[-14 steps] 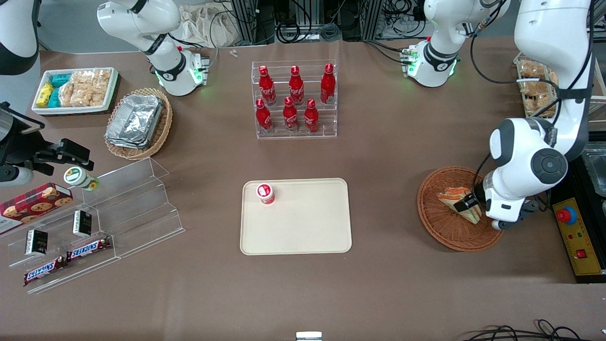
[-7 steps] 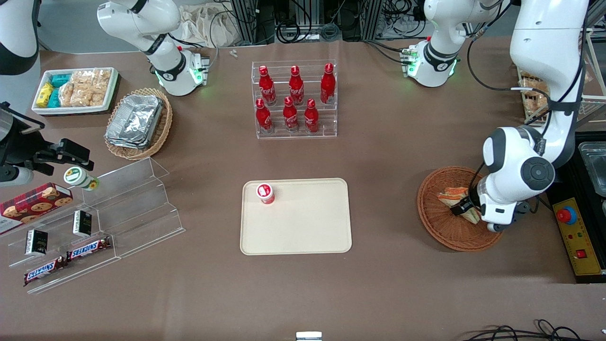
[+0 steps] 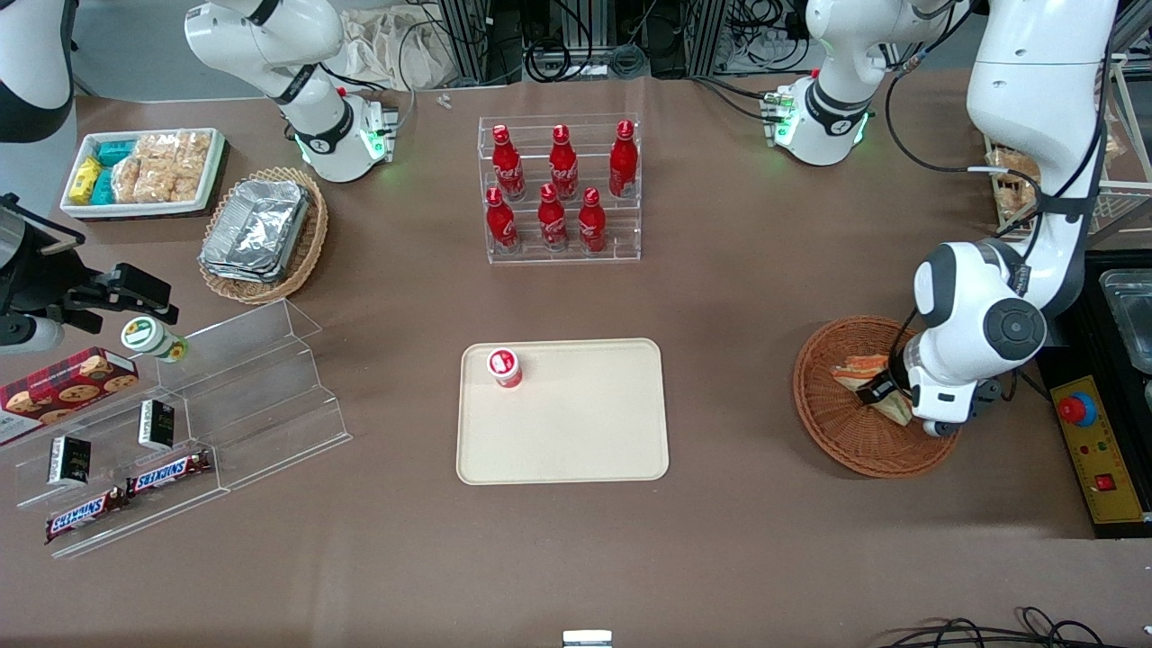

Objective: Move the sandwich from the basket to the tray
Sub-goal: 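Close the left gripper on the sandwich and lift it from the basket, then carry the sandwich with the left gripper over the white tray and lower it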

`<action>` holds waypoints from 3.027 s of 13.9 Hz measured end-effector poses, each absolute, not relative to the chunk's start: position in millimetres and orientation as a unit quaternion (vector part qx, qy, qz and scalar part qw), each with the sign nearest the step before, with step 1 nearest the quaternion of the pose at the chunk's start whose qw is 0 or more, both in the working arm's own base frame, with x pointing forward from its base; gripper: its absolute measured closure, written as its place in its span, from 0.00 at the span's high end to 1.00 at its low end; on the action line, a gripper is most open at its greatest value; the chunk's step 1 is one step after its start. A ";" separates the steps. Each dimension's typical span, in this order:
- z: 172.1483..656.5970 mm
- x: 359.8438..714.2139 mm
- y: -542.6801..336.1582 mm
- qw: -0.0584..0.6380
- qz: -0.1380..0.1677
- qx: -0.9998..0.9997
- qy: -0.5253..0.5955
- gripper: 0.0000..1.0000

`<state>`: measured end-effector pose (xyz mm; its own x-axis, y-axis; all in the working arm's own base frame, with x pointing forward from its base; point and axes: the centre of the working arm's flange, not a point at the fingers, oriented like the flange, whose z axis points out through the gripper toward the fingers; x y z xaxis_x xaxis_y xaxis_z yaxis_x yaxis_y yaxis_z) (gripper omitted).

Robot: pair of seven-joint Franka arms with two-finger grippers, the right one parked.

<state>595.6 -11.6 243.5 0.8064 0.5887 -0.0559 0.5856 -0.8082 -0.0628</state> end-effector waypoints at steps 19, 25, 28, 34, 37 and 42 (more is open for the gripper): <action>512.2 619.7 -116.2 0.003 0.105 -0.954 -0.282 0.15; 490.5 598.4 -214.8 0.031 0.112 -0.979 -0.166 0.15; 466.9 579.6 -280.2 0.063 0.105 -0.987 -0.106 0.15; 418.6 579.6 -354.4 0.021 0.064 -0.996 -0.054 0.15; 374.0 588.1 -379.2 -0.005 0.049 -0.998 -0.041 0.15; 310.7 587.7 -418.4 -0.041 0.027 -0.999 -0.018 0.15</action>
<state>587.7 -418.4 310.7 0.9978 0.0341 -0.0562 0.0386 -0.9959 0.0816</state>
